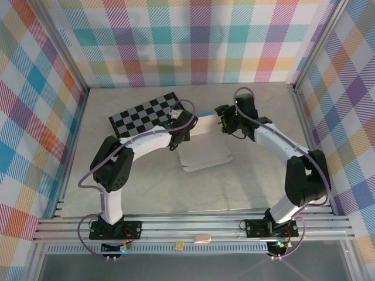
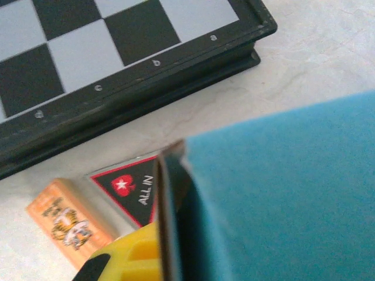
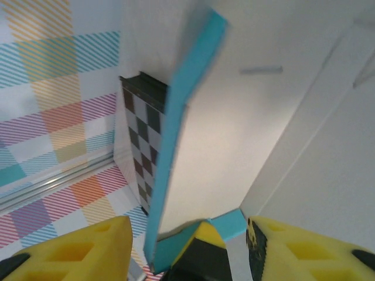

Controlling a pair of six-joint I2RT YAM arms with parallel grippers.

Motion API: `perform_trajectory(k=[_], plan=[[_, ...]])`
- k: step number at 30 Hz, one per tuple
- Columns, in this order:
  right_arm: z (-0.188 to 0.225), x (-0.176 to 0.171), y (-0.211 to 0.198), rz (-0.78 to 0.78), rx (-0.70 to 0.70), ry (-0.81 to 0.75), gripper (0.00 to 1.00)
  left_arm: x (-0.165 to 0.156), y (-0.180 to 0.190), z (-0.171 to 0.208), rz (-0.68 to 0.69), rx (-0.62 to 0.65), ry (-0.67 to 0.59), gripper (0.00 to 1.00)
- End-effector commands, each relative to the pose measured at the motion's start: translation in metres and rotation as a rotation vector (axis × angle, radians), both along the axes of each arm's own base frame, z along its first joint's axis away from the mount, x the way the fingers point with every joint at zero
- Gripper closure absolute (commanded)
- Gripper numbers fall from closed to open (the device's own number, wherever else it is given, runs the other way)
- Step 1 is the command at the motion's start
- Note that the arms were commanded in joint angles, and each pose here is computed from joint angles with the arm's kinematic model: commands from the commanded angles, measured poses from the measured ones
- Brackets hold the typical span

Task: Fold the paper box

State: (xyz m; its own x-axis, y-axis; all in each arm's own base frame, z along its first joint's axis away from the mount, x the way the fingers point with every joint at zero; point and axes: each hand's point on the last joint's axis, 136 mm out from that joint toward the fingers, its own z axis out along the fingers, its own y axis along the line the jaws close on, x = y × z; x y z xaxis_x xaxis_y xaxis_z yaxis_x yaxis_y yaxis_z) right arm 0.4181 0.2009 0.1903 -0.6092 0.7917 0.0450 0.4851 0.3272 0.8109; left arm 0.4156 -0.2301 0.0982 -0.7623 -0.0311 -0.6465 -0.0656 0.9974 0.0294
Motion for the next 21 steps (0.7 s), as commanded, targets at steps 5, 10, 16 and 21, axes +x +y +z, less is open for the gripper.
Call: perform_trajectory(k=[5, 10, 16, 21], plan=[[0.026, -0.009, -0.024, 0.048, -0.1, -0.054, 0.5, -0.02, 0.012, 0.003, -0.059, 0.126, 0.046, 1.0], [0.021, -0.012, -0.036, 0.068, -0.153, -0.043, 0.53, -0.041, 0.011, -0.009, -0.088, 0.136, 0.102, 1.0], [0.014, 0.009, -0.039, 0.144, -0.229, -0.057, 0.61, -0.051, 0.012, -0.017, -0.1, 0.142, 0.119, 1.0], [-0.004, 0.03, -0.027, 0.249, -0.262, -0.031, 0.6, -0.046, 0.01, -0.021, -0.093, 0.146, 0.12, 1.0]])
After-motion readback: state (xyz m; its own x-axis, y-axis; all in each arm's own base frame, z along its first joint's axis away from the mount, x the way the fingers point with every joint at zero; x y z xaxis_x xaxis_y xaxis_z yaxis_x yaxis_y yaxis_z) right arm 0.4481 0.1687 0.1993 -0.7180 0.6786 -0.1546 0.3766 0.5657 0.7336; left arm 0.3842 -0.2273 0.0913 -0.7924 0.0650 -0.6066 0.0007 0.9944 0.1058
